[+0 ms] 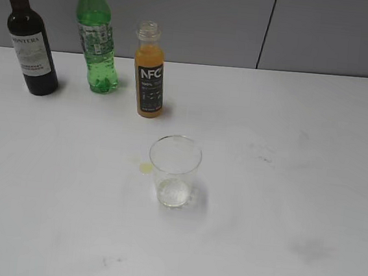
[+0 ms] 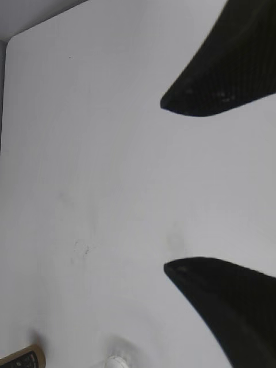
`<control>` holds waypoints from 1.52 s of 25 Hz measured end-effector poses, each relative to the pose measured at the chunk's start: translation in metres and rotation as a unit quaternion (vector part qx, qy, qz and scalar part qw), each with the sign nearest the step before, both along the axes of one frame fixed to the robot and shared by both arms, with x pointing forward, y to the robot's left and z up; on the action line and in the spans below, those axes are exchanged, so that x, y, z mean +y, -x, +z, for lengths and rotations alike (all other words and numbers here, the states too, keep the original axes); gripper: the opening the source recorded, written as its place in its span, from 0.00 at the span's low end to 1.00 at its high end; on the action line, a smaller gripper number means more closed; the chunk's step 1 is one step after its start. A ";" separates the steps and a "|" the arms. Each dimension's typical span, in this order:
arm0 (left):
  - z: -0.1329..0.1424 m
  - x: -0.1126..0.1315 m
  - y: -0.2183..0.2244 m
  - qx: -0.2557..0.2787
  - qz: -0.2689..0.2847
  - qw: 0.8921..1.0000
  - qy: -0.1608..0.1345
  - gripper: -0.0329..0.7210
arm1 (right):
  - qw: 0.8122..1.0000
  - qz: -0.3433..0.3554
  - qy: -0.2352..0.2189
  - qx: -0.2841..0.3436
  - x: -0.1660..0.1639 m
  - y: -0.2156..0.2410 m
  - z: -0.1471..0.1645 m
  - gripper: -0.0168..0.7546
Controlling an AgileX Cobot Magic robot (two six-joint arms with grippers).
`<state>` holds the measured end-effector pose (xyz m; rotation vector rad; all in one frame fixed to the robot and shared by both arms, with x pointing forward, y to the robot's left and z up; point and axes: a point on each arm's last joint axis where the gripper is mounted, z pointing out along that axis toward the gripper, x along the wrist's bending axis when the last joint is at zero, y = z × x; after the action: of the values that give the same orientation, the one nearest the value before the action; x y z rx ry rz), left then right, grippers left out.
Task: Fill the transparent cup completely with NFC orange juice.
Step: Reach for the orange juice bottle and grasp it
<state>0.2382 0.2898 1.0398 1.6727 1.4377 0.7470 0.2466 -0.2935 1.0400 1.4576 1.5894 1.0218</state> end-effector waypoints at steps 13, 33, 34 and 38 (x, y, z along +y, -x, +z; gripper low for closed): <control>0.000 -0.002 0.000 0.000 -0.005 1.000 0.008 0.82 | 1.000 0.000 0.000 0.000 0.000 0.000 0.000 0.79; 0.030 -0.009 -0.020 -0.102 -0.048 0.994 0.006 0.92 | 1.000 0.000 0.000 0.000 0.000 0.000 0.000 0.79; 0.032 -0.009 -0.024 -0.109 -0.050 0.993 0.002 0.92 | 1.000 0.000 0.000 0.000 0.000 0.000 0.000 0.79; 0.039 -0.008 -0.044 -0.128 -0.040 0.991 -0.002 0.91 | 1.000 0.000 0.000 0.000 0.000 0.000 0.000 0.79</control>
<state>0.2822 0.2813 1.0790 1.5641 1.1849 0.8852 0.2466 -0.2935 1.0400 1.4576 1.5894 1.0218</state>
